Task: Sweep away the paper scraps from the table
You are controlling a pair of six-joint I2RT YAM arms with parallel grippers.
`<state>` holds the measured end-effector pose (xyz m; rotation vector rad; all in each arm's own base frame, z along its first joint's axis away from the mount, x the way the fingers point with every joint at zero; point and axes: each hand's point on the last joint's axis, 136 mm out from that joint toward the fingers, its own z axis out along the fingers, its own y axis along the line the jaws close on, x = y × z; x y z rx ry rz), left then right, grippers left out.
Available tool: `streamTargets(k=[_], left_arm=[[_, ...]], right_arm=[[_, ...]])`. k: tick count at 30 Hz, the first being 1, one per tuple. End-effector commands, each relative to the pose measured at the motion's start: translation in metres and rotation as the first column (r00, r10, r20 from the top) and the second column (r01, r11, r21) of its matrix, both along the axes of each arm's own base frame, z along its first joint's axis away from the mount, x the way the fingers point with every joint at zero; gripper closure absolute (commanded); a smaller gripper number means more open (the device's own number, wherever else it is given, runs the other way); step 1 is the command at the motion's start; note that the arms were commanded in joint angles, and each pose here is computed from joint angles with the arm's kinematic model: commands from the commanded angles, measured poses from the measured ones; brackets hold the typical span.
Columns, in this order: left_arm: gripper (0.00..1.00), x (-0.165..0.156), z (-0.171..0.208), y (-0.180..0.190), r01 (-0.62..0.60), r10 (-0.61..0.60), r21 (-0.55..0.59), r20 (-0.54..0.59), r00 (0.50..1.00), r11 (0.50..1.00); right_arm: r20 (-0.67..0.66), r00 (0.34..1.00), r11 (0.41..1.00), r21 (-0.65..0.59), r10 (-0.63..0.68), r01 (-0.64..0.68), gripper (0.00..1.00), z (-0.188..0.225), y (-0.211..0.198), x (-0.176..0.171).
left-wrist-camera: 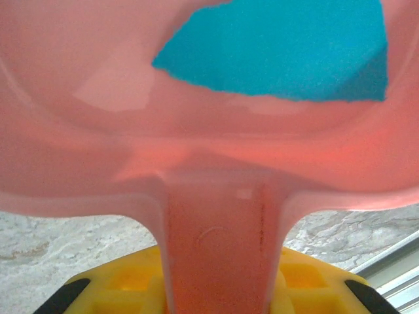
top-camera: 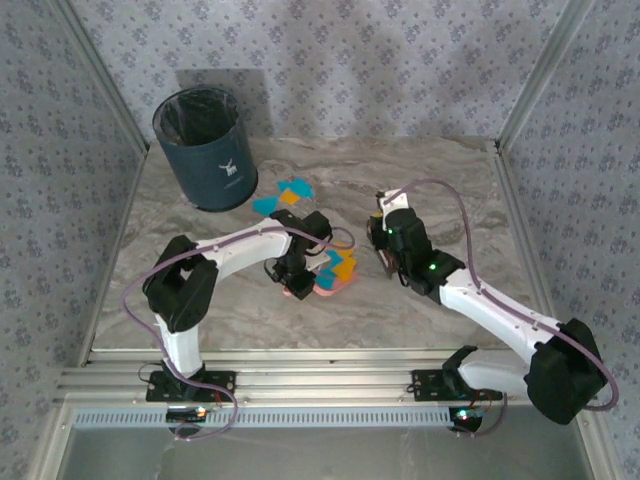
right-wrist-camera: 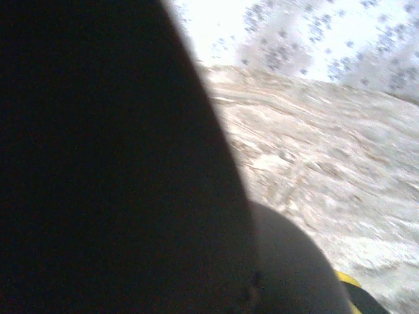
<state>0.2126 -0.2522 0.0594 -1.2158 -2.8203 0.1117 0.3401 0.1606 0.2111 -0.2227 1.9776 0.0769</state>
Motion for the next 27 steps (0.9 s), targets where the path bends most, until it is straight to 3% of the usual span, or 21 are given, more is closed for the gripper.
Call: streamTargets(k=[1,27], left_arm=[[1.00,-0.005,0.001,-0.007,0.051,-0.051,-0.007,-0.032,0.998,0.999],[1.00,-0.001,-0.011,-0.007,0.051,-0.050,0.032,-0.047,0.998,0.998]], right_arm=[[0.012,0.996,0.996,0.029,-0.084,0.084,1.00,0.003,-0.017,0.000],[-0.077,0.983,0.969,0.198,0.165,-0.147,1.00,-0.009,0.057,-0.008]])
